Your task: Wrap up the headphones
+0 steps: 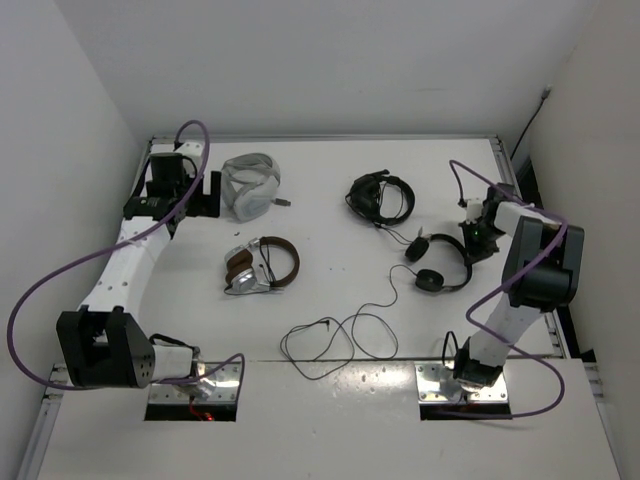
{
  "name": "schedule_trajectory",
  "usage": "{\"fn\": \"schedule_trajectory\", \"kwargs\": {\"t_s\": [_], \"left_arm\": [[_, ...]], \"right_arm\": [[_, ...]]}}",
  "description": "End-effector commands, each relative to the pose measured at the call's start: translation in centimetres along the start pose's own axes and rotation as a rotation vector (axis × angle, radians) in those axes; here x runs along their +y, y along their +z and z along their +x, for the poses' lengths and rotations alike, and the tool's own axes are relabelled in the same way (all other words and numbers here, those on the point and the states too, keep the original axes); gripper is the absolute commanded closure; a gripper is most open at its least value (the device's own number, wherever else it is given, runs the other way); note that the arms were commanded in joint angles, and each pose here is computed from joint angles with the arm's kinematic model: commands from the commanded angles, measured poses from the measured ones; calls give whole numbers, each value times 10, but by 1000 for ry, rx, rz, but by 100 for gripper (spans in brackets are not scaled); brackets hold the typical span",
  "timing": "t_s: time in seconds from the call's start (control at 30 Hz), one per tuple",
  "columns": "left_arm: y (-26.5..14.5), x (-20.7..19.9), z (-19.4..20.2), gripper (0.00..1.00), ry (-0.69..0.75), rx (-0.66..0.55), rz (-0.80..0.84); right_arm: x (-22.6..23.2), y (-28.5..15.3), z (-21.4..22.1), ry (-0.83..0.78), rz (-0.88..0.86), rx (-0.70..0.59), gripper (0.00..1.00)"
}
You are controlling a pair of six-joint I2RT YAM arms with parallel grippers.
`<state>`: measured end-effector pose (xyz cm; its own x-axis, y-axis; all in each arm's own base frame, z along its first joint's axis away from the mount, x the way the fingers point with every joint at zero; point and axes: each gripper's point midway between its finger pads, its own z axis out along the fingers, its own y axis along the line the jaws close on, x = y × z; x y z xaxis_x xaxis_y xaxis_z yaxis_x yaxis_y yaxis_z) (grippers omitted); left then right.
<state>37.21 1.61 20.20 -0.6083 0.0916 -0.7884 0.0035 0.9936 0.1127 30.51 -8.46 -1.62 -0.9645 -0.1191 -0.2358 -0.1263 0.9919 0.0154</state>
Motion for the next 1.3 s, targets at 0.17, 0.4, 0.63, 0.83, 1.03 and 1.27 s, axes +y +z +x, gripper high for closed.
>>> {"fn": "schedule_trajectory", "kwargs": {"t_s": [0.17,0.4,0.63,0.83,1.03,1.27], "left_arm": [[-9,-2,-25,0,42,-95,43],[-34,-49,-29,0,172,-207,225],[-78,-117,-7,5,287,-296,490],[-102,-154,20,11,318,-318,622],[-123,-186,44,14,332,-287,774],[-131,-225,81,16,478,-216,918]], "right_arm": [[10,-48,-35,47,-45,-150,100],[36,-152,-70,2,-151,-335,100],[65,-210,-85,-23,-261,-433,100],[89,-230,-86,-3,-389,-446,100],[88,-239,-88,37,-426,-446,100],[66,-231,-88,76,-283,-412,100]]}}
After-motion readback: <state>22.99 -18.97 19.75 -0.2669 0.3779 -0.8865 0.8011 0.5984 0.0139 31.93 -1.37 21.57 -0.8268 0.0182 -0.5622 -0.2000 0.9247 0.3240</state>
